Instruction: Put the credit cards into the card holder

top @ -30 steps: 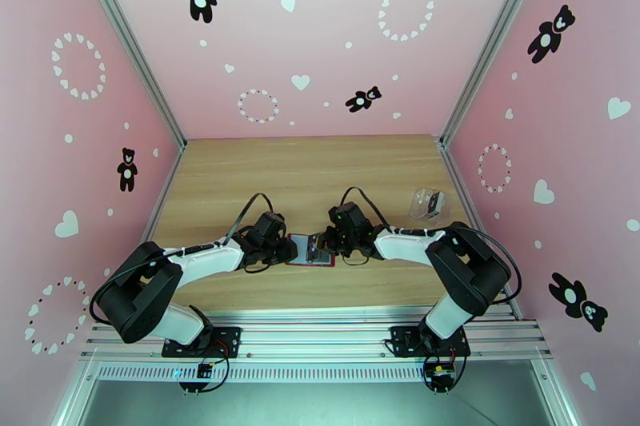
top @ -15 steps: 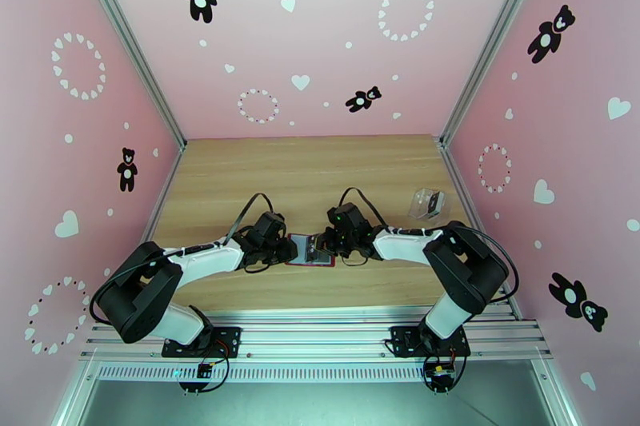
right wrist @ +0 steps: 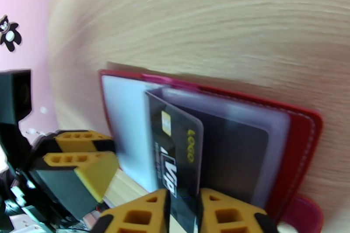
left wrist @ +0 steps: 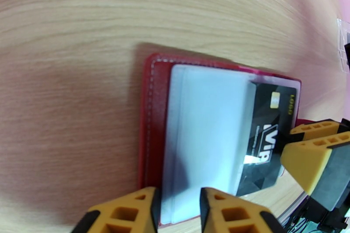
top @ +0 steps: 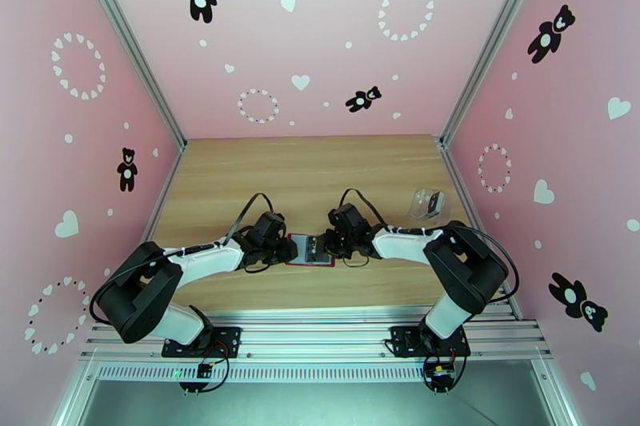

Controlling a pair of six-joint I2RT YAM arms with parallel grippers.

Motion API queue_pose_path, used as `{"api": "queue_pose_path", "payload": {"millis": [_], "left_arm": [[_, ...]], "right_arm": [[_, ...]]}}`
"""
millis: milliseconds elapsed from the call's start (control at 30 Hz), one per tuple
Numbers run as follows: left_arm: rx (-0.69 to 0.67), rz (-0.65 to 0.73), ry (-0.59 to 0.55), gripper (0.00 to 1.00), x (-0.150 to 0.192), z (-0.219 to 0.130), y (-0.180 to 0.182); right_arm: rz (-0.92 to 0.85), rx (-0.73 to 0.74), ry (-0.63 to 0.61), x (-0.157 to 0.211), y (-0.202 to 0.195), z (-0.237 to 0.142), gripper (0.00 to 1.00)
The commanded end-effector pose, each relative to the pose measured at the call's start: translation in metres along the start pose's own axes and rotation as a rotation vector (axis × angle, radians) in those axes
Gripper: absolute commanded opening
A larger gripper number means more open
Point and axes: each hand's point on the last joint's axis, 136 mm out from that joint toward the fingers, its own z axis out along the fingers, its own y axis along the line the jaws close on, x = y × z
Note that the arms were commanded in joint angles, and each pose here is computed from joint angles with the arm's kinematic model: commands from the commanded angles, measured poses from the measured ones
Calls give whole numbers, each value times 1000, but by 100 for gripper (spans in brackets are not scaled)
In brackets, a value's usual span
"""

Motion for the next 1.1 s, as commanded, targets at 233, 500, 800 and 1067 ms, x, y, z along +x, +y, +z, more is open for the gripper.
{"api": "queue_pose_path", "payload": {"millis": [233, 500, 800, 1067], "left_arm": [[0, 17, 7, 31, 6, 1, 0], [-1, 17, 8, 31, 6, 1, 0], [-2, 17, 10, 31, 6, 2, 0], [2, 18, 10, 31, 5, 1, -1]], "right_arm": [[-50, 82, 7, -5, 0, -1, 30], [-51, 97, 26, -4, 0, 8, 30], [-66, 91, 47, -3, 9, 14, 31], [-83, 59, 64, 2, 24, 20, 31]]}}
